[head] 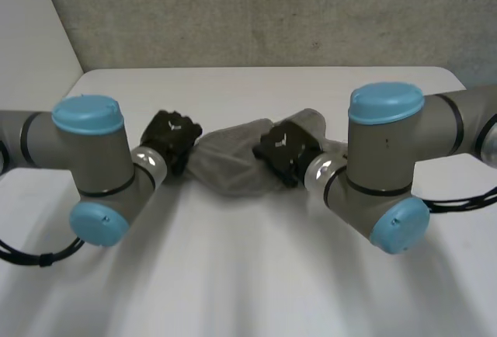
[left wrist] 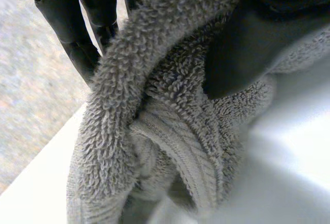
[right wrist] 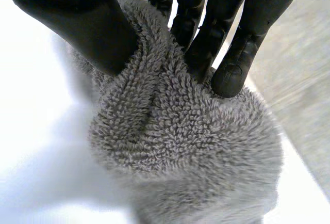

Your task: Fold the towel.

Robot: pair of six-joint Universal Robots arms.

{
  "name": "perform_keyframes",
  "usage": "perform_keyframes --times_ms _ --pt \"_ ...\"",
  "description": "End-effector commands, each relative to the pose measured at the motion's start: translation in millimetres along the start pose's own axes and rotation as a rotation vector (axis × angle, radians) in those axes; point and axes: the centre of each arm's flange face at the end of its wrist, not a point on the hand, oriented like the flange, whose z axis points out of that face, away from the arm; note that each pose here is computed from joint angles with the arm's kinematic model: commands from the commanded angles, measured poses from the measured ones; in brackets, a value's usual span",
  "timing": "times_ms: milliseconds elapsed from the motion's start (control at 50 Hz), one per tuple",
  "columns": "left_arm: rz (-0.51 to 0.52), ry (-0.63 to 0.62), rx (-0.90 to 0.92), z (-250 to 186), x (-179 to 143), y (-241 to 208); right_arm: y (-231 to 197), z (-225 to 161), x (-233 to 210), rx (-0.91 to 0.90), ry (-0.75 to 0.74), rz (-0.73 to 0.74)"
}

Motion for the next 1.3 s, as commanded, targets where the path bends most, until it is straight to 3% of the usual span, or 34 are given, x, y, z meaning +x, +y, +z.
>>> perform_keyframes --times_ms 20,160,260,480,680,880,1060,1300 --pt "-0.004 0.020 -0.037 -24 3 2 12 -12 -9 -0.105 -0.078 0.027" --pt "-0.003 0.021 -0.028 -52 2 -6 -8 -26 4 -0.050 -0.030 0.052" --pt "0.004 0.043 -0.021 -74 9 -11 -31 -38 30 0.027 0.041 0.151" --pt "0.002 0.053 -0.044 -92 12 -6 -54 -45 69 0.078 0.072 0.130" --pt "-0.001 0.054 -0.064 -103 15 4 -7 -5 109 0.005 0.146 0.135" --pt "-0.010 -0.009 -0.030 -99 3 8 40 15 97 -0.172 0.030 0.143" --pt "-0.029 -0.035 -0.063 -93 -11 19 52 17 99 -0.199 0.022 0.173" --pt "-0.063 0.073 -0.060 -95 -9 31 55 18 98 -0.177 0.055 0.266"
